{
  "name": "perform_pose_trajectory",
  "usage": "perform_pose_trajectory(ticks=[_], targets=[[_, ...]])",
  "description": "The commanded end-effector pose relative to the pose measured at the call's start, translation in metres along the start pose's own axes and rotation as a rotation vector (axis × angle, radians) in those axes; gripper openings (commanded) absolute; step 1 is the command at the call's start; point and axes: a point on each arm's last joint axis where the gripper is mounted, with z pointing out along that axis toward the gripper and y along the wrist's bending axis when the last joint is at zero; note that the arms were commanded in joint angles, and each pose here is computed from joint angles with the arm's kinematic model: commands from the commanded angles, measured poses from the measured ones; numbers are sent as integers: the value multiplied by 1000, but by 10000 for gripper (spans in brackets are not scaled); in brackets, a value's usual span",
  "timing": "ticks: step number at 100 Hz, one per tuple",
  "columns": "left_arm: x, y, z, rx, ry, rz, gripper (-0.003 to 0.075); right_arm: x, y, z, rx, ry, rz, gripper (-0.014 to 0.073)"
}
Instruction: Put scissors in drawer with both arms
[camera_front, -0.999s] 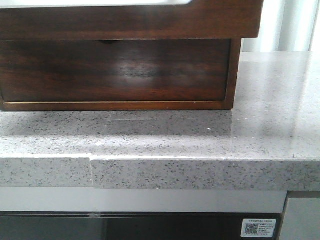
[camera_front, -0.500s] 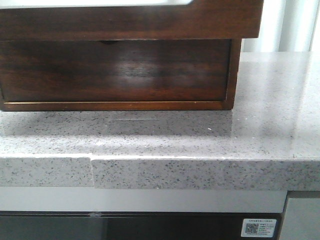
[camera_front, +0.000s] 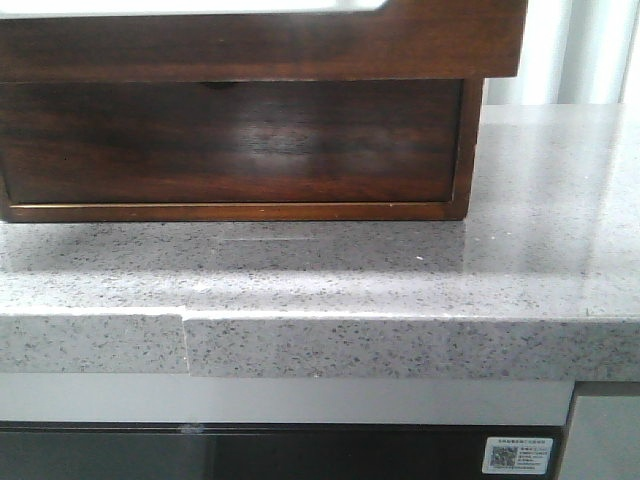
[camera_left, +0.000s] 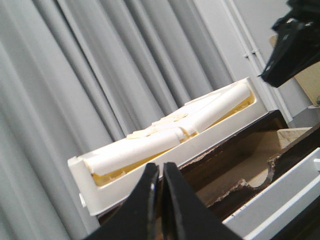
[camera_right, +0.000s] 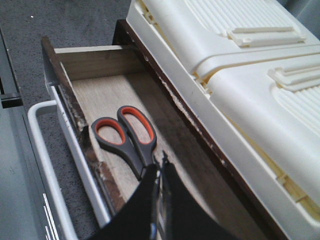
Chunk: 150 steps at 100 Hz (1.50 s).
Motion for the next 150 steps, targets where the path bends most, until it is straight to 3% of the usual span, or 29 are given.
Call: perform_pose_trajectory(ticks=[1,14,47,79,150], targets=[[-4,2,-7,-7,-36,-100,-19,-5,1,-29,65,-133,30,-60],[10,-7,-13,6,-53,-197,-19,20,15,-54,106,-221,80,-60],[68,-38,-13,64,127,-403,-19,111,62,-119,202,-442,223,-61],[93,-51,-16,86,213,-414,-19,194,103,-135,228,-523,214,-61],[118,-62,-22,92,302,-436,-19,219,114,-113,184,-410,224,-61]])
